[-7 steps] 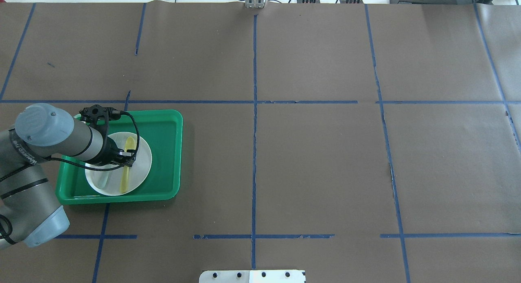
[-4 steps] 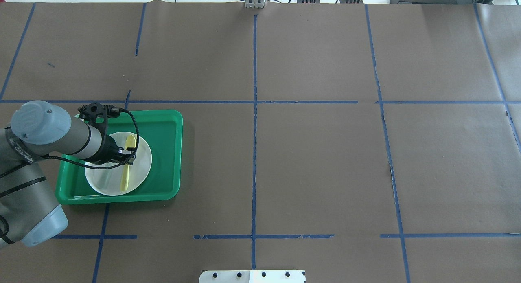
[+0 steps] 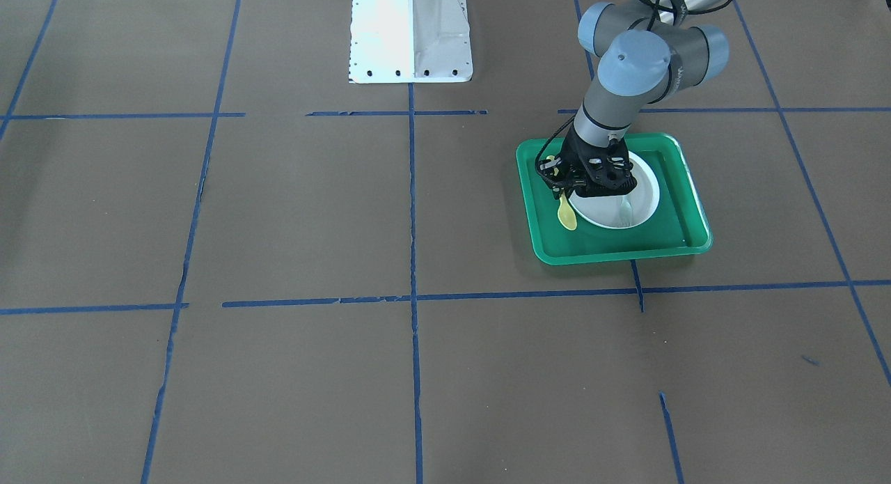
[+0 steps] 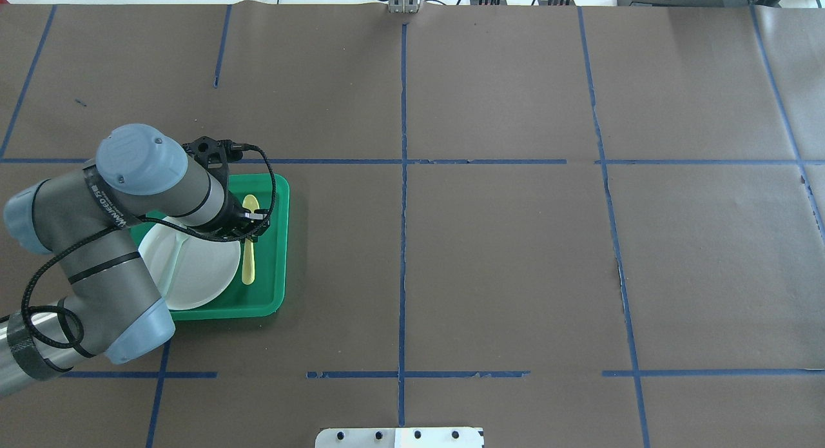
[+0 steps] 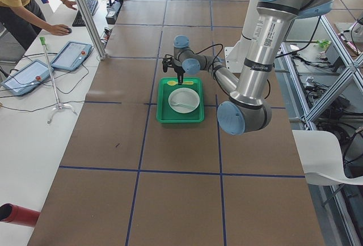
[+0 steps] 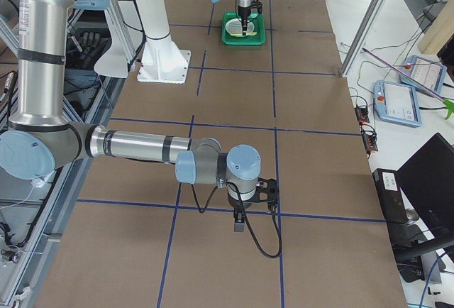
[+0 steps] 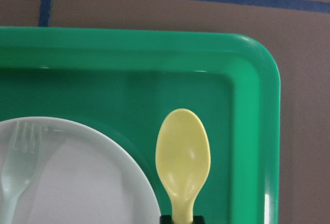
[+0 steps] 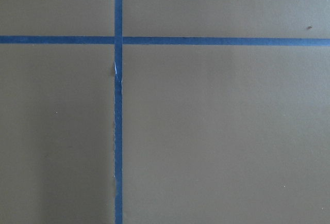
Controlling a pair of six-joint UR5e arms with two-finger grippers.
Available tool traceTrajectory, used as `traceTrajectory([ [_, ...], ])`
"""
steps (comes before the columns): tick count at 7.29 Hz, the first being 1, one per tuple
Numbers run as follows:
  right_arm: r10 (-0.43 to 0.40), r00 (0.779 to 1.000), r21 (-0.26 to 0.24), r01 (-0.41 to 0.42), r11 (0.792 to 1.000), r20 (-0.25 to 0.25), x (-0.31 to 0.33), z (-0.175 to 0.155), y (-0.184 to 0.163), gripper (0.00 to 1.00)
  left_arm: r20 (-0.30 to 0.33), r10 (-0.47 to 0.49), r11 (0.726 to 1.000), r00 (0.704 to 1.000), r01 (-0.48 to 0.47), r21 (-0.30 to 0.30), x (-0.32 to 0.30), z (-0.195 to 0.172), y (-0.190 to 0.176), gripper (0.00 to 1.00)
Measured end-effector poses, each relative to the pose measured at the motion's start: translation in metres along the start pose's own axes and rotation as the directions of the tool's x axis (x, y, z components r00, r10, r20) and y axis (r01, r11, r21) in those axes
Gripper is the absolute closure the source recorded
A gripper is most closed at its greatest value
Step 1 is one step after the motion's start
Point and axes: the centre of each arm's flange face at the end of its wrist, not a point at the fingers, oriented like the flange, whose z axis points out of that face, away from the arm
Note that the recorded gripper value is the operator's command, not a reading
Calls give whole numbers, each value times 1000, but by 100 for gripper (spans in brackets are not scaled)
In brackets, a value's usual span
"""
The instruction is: Place spoon
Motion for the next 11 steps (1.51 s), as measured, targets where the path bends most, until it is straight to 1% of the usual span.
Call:
traceTrajectory([
  [3, 0, 1000, 0, 0, 1000, 0, 0, 0, 0, 0, 2, -1, 1000, 1000, 1, -2, -1, 0, 0, 0],
  [4, 0, 1000, 0, 0, 1000, 0, 0, 0, 0, 0, -7, 1, 1000, 1000, -1, 8, -6, -10, -3, 0],
  [5, 0, 1000, 0, 0, 1000, 0, 0, 0, 0, 0, -18, 14, 999, 1000, -13, 31, -21, -31, -11, 0],
  [6, 0, 1000, 0, 0, 1000, 0, 0, 0, 0, 0, -14, 64, 997, 998, -64, 53, -55, -60, -29, 0],
  [7, 0, 1000, 0, 0, 1000, 0, 0, 0, 0, 0, 11, 143, 988, 990, -143, 65, -105, -92, -53, 0],
  [8, 0, 1000, 0, 0, 1000, 0, 0, 0, 0, 0, 51, 218, 972, 975, -222, 78, -170, -126, -81, 0],
  [9, 0, 1000, 0, 0, 1000, 0, 0, 0, 0, 0, 98, 266, 958, 959, -274, 82, -243, -158, -103, 0],
  [10, 0, 1000, 0, 0, 1000, 0, 0, 0, 0, 0, 145, 295, 949, 944, -308, 71, -323, -188, -119, 0],
  [11, -1, 1000, 0, 1, 1000, 0, 0, 0, 0, 0, 172, 302, 948, 938, -315, 48, -400, -209, -123, 0],
])
